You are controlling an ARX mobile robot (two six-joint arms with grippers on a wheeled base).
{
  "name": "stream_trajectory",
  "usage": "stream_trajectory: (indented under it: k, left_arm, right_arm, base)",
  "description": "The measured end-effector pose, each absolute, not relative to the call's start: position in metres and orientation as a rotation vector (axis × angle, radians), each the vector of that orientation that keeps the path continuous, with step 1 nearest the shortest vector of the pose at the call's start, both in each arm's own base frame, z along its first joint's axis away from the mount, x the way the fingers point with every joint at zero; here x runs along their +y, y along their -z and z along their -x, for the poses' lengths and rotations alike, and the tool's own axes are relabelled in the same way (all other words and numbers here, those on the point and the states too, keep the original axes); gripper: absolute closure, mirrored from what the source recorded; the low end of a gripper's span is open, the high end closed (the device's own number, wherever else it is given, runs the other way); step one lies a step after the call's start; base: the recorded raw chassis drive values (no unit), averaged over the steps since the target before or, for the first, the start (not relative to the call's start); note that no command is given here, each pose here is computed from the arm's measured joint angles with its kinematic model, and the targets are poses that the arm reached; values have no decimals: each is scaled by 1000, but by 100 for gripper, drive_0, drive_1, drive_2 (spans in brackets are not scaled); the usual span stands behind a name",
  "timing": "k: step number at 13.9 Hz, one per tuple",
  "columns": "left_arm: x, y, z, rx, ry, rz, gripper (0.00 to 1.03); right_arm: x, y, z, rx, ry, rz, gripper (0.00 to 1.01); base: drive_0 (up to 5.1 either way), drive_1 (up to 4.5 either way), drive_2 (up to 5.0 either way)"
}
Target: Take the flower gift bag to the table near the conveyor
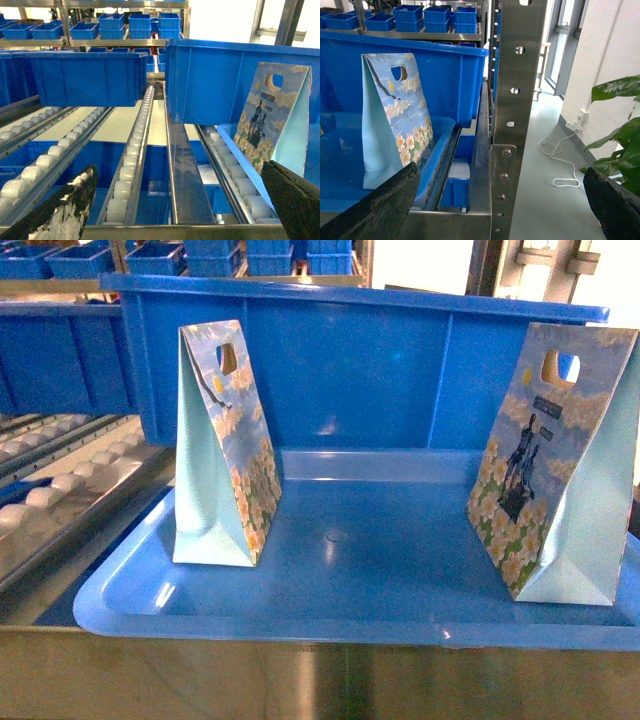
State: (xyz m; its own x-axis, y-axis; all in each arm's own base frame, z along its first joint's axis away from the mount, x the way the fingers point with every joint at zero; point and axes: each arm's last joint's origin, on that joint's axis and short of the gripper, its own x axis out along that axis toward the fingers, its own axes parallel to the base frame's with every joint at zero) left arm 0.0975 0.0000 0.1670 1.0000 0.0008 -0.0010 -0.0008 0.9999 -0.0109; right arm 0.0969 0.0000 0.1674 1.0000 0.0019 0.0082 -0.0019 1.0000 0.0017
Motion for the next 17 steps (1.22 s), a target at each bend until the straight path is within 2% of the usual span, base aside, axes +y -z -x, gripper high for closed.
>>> stream_trajectory:
  k: [5, 6, 7, 8, 9, 11, 13, 17]
  left_arm:
    - [0, -167, -98, -1, 0, 11, 5]
    - [0, -173, -100, -50, 16, 9, 5]
    - [1, -175, -104, -54, 29, 9, 5]
    - [4, -176, -110, -43, 21, 10, 5]
    - [6, -180, -114, -53, 23, 14, 5]
    - [9, -201, -124, -112, 36, 17, 5]
    - [8, -230, -144, -179, 70, 33, 5]
    - [-16, -260, -187, -200, 172, 50, 5]
  right_arm:
    - [0, -167, -97, -8, -2, -2, 3]
    - [1, -168, -97, -16, -4, 0, 3]
    - [4, -173, -101, -51, -17, 10, 3]
    - [11, -176, -108, -40, -57, 18, 3]
    - [15, -179, -113, -28, -64, 24, 3]
    - [23, -193, -122, -45, -79, 29, 3]
    - [40, -218, -137, -76, -153, 28, 3]
    - [62, -235, -170, -47, -205, 39, 3]
  base:
    - [0, 0, 0]
    - [0, 0, 0]
    - [0, 0, 0]
    - [0, 0, 0]
    - [0, 0, 0]
    - [0, 0, 0]
    - [0, 0, 0]
    - [0, 0, 0]
